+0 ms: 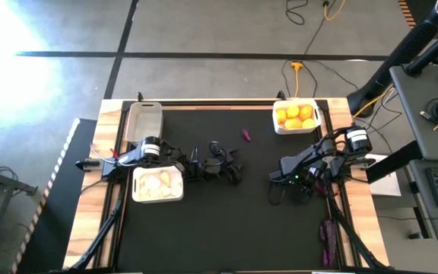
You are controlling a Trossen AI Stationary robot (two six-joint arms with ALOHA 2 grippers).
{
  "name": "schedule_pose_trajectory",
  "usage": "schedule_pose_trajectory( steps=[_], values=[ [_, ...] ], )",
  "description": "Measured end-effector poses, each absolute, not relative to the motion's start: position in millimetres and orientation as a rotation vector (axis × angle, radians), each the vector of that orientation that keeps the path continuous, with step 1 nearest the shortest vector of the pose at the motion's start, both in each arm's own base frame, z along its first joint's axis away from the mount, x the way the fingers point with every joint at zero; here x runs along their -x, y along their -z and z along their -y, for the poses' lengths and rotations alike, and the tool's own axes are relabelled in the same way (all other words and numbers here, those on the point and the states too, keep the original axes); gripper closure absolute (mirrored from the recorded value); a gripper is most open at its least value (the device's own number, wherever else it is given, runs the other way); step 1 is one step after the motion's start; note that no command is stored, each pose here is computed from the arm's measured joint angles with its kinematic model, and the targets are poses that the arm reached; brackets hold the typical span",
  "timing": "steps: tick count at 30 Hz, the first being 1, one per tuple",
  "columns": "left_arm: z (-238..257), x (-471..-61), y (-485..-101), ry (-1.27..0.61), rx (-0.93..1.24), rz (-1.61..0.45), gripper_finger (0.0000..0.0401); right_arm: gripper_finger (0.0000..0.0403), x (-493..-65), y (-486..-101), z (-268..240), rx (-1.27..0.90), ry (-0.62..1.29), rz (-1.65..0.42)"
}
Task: Sort produce into baskets
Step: Move the violet eggplant to the top center of the table
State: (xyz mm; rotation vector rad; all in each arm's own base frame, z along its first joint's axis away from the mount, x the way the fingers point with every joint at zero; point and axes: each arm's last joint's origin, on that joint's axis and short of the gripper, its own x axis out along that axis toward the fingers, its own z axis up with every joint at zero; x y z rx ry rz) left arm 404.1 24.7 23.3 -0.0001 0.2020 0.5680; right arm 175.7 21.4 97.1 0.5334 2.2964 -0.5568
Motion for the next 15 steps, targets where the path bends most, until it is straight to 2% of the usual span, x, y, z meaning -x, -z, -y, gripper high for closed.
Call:
schedule_pose_trajectory(
  steps=[5, 15],
  values=[
    [-24.7, -404.1, -23.2, -0.568, 0.0, -0.202, 0.0125, 0.0216, -168.6, -93.2, -21.6, -0.556, 0.54, -2.318],
    [-24.5, -404.1, -23.3, -0.567, 0.0, -0.202, 0.0125, 0.0326, -176.7, -95.9, -22.7, -0.577, 0.533, -2.289]
  ],
)
